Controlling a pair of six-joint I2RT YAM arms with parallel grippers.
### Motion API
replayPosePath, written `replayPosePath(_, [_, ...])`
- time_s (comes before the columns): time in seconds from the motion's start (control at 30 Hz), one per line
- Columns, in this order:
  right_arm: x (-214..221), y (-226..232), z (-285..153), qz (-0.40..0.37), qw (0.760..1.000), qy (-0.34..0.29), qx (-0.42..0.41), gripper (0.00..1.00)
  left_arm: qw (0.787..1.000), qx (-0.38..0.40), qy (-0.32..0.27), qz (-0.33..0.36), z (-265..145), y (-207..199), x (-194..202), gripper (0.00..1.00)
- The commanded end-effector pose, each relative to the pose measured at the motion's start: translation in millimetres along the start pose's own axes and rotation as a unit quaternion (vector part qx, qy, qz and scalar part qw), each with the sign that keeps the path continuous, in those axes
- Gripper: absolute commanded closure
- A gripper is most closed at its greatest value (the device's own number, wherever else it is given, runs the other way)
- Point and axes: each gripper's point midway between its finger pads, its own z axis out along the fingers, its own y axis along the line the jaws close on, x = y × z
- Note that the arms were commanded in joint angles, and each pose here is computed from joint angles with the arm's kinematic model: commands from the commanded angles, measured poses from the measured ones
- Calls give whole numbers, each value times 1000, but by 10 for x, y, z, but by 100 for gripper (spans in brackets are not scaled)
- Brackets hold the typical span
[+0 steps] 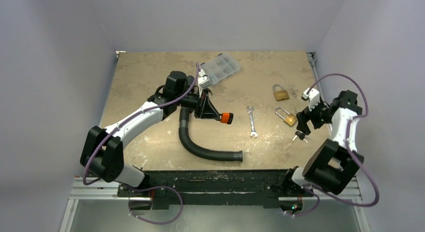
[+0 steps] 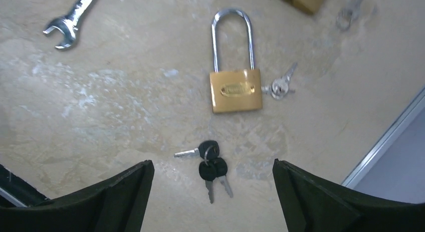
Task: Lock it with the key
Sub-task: Place the key at the center of the board, then place the lock at the center of the board.
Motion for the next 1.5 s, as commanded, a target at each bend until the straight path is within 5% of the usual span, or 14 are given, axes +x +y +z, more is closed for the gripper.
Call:
replayPosePath(0.0, [-681, 400, -158, -62, 994, -87, -23, 1, 1000, 10, -15, -6, 83, -3, -109, 100])
replayPosePath(0.3, [-1730, 1337, -201, -163, 957, -229, -68, 1, 998, 12, -18, -62, 192, -26, -128, 100])
replayPosePath(0.5, [-2130, 1818, -72, -202, 945, -236, -104, 1, 996, 9, -17, -83, 254, -46, -110, 100])
replayPosePath(1.0, [-2293, 2505, 76, -298, 915, -213, -166, 1, 992, -19, -16, -126, 331, 53, -30, 100])
replayPosePath(1.47, [-2287, 2735, 369, -354, 908, -183, -128, 15, 989, -22, -10, -147, 369, 90, 4, 100])
